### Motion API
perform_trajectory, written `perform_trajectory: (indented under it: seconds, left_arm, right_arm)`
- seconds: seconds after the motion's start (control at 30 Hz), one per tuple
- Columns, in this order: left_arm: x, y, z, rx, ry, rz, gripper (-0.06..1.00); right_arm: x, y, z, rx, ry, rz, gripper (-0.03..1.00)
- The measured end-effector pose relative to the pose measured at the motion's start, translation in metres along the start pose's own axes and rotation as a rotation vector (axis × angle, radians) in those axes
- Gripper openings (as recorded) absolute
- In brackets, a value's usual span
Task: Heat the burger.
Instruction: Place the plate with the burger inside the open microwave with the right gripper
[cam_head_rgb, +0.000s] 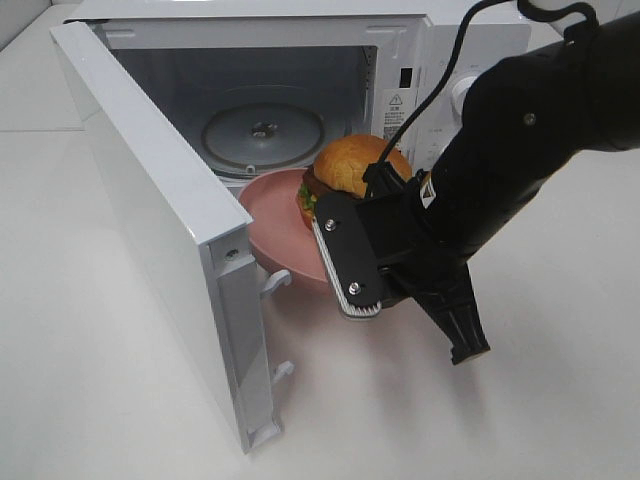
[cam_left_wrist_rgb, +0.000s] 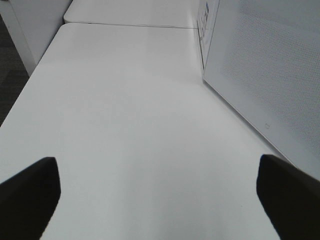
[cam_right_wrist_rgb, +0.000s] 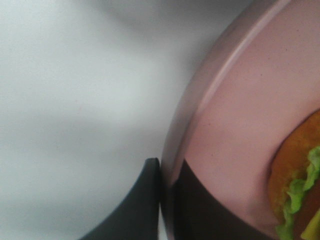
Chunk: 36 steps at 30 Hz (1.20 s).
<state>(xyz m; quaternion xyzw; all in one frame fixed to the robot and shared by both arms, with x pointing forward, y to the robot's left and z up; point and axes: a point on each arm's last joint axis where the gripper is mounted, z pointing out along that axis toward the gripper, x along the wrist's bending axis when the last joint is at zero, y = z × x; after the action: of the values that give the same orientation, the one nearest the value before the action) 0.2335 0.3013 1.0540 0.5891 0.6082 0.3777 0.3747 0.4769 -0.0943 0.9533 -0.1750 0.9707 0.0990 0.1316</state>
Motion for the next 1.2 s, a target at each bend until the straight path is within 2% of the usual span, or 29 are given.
perform_trajectory:
  seconds: [1.2]
  left_arm:
    - [0.000, 0.000, 0.000, 0.000, 0.000, 0.000, 0.99]
  right_arm:
    - [-0.048, 0.018, 0.007, 0.008, 0.074, -0.051, 0.04]
